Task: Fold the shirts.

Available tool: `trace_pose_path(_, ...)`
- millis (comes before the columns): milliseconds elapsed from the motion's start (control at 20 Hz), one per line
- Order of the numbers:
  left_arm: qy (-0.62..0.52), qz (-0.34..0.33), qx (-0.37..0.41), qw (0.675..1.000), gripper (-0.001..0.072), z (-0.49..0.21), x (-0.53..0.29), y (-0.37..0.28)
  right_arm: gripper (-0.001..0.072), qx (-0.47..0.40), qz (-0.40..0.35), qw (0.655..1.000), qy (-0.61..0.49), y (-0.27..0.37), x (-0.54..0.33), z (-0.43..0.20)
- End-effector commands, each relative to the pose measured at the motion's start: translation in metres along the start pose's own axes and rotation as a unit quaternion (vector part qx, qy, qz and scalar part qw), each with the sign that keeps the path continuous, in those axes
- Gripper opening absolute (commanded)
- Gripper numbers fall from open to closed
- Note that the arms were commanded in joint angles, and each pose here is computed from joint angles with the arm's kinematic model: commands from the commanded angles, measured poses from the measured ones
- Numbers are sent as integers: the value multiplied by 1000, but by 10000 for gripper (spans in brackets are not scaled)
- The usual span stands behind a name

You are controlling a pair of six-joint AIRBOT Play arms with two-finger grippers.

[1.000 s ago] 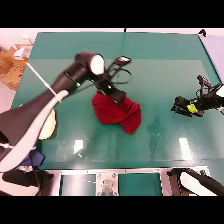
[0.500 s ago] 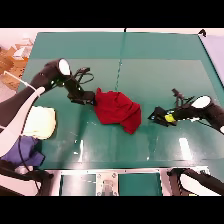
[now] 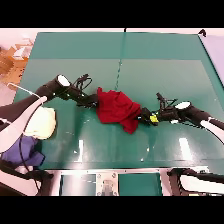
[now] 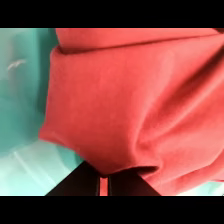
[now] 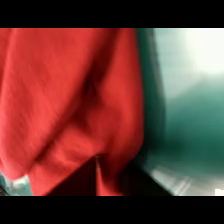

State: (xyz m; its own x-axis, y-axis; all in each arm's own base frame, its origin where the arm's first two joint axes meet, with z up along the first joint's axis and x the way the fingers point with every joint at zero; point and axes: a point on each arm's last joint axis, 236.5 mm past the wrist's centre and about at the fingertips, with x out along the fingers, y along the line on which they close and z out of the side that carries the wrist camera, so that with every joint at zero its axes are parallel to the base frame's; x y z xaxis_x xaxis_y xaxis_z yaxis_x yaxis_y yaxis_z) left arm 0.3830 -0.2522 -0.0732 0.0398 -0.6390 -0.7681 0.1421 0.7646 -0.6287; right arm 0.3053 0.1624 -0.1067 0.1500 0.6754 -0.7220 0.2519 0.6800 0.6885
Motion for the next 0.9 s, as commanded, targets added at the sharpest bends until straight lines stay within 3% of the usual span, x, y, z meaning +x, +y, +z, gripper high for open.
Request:
trace_pose_path(0,-20,-15,2,1000,29,9,-1,-5,15,-25,26,999,-18,4,3,16)
trace_pose_path(350,-105,0,7,994,28,52,-100,8,14,-15,27,993,-115,-21,-117,84)
trace_pose_path(550,-97,-7,-9,995,28,45,-122,18,15,-17,40,988,-147,-19,-161,96)
trace_pose_path(850,-172,-21,101,980,27,53,-213,-67,14,-114,50,972,-201,59,-239,105)
